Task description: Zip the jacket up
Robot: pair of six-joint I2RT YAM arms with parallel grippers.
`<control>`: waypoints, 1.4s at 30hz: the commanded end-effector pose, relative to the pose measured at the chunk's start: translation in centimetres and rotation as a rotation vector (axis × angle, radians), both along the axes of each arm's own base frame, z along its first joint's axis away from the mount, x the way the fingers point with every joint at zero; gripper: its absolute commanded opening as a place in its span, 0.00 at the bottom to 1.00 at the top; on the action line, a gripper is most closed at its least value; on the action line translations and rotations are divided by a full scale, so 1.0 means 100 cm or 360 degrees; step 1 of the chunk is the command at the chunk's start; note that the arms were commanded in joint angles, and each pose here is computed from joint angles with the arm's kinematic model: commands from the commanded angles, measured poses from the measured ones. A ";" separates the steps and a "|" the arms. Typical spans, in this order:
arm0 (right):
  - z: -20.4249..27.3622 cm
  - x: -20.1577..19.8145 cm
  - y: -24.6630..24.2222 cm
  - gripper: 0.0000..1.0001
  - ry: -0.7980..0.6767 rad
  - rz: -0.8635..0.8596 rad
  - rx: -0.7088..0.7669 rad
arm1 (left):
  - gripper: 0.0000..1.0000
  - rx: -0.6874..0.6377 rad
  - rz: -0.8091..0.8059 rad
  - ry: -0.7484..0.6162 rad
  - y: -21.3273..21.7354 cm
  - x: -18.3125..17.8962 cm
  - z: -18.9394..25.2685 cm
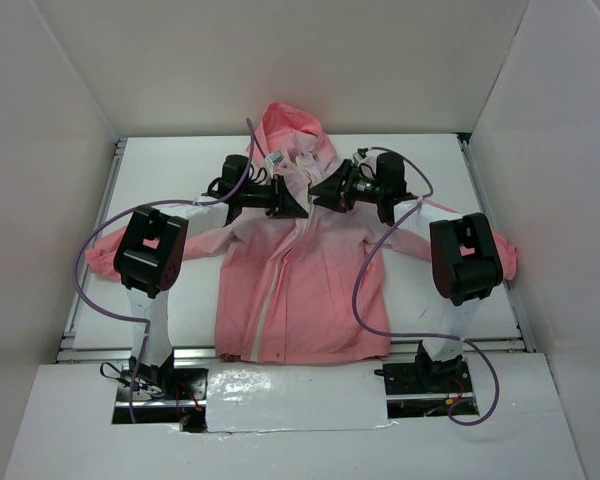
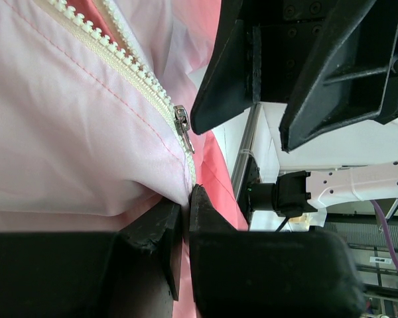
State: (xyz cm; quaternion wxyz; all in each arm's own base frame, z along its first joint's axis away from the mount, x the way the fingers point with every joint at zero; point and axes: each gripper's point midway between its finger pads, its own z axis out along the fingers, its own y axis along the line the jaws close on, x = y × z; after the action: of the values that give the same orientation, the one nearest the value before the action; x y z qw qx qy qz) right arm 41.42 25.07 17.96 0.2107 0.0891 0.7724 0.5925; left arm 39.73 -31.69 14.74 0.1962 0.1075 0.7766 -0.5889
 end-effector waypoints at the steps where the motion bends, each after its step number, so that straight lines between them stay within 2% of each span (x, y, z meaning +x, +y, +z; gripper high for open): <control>1: 0.019 0.010 -0.005 0.57 -0.0109 -0.0032 -0.0024 | 0.00 -0.0064 -0.0075 -0.0136 -0.008 0.000 0.026; 42: 0.028 0.015 0.004 0.54 -0.0075 0.0001 0.0136 | 0.00 -0.0177 -0.0104 -0.0088 -0.013 -0.001 0.023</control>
State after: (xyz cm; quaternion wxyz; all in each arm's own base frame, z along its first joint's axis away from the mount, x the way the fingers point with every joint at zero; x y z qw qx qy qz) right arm 42.20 25.18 19.30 0.2075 0.1077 0.7542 0.6137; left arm 40.10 -32.30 15.52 0.1929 0.1033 0.7560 -0.6169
